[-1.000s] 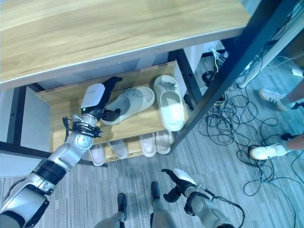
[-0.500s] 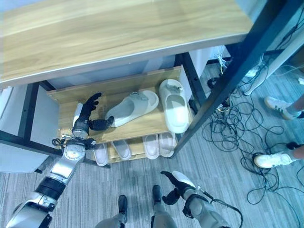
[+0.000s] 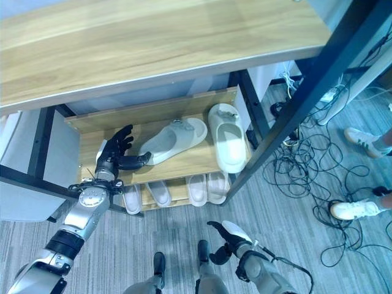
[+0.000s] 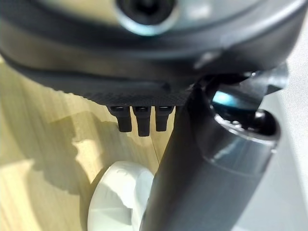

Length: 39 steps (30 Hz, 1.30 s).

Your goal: Arrange the slippers neatly on the shoe rack.

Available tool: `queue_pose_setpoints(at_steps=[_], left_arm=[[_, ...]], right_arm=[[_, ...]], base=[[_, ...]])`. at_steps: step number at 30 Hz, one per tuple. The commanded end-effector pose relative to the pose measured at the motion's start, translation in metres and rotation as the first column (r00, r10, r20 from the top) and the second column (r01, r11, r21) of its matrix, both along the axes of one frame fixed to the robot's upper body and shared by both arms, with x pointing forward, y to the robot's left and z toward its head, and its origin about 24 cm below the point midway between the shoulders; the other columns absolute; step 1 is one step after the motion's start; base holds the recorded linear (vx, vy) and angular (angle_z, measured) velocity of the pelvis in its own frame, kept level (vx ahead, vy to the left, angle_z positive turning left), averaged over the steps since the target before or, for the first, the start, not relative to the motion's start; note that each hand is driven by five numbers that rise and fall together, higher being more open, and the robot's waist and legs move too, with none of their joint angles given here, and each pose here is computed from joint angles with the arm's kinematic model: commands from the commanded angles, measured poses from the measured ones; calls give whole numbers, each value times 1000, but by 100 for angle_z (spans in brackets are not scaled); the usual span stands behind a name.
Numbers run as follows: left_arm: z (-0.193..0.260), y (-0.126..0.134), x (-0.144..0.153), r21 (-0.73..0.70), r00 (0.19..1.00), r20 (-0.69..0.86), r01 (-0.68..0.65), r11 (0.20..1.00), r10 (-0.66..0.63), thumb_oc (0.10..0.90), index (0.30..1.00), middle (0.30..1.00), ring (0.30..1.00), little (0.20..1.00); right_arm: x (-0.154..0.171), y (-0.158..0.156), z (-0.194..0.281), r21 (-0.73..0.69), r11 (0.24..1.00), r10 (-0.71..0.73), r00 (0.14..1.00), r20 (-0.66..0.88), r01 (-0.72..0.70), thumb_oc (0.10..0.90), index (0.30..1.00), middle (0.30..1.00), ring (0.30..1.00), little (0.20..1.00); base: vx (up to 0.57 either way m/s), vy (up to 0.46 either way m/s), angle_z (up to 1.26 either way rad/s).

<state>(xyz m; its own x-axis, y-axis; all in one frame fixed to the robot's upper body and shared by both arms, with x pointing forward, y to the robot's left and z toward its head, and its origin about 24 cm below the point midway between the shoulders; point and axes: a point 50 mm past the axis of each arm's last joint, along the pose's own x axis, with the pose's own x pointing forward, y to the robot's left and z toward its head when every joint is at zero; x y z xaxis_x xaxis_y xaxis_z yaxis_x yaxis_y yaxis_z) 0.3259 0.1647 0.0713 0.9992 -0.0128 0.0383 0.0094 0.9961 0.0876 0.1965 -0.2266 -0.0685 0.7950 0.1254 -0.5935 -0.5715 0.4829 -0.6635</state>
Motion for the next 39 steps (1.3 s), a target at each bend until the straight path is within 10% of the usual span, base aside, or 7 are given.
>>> queue_pose_setpoints(at_steps=[1,39], left_arm=[[25,-12,3,-20,987,151,57,998,-53,800,900,900,900,900],[14,-103,-32,-163,917,127,395,904,-378,800,900,900,900,900]], right_arm=[[-11,1,-4,16,1000,-9,1000,-3,9,800,900,900,900,900],[-3,22,-12,54,998,-37,999,21,36,800,900,900,900,900]], base=[[0,0,0],[1,-1,0]])
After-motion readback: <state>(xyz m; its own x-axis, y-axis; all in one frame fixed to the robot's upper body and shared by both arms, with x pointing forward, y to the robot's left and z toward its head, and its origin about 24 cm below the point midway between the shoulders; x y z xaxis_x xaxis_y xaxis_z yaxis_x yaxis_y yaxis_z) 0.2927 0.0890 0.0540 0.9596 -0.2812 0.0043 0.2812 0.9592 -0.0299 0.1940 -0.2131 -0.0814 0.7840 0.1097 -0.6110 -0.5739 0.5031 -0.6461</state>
